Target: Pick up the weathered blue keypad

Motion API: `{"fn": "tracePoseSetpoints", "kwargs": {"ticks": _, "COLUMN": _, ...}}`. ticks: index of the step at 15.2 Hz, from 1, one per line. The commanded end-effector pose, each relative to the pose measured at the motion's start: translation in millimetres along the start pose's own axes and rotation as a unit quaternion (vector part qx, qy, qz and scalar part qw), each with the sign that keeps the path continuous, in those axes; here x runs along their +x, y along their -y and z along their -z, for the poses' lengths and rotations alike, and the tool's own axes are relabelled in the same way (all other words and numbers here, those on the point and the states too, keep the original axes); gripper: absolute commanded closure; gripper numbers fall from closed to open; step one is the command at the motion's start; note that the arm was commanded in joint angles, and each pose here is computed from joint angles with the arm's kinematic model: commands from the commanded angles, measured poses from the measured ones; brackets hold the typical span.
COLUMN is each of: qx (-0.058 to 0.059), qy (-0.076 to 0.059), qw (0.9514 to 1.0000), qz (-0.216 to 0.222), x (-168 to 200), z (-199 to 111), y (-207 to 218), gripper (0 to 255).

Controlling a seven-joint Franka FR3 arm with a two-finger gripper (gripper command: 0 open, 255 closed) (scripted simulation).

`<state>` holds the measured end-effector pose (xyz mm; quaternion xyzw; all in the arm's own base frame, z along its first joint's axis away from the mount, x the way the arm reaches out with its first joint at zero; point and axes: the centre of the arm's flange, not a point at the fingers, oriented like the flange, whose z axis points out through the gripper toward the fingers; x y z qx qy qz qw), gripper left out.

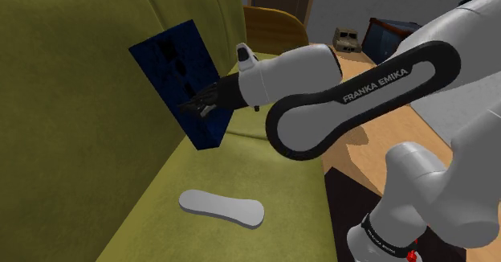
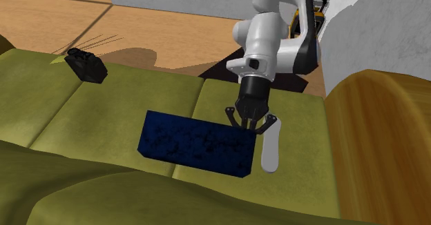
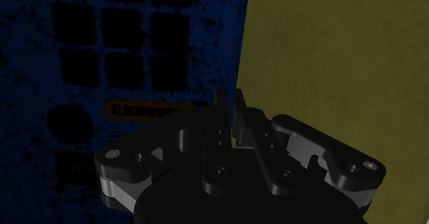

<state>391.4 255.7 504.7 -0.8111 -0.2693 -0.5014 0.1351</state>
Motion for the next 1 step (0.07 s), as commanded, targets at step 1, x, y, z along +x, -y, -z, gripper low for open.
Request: {"fn": "tracePoseSetpoints", "kwargs": {"ticks": 1, "qx": 0.0, "qy": 0.0, "qw": 1.0, "qz": 0.0, "x": 3.1, "z": 2.2, "y": 0.1, "gripper": 255}}
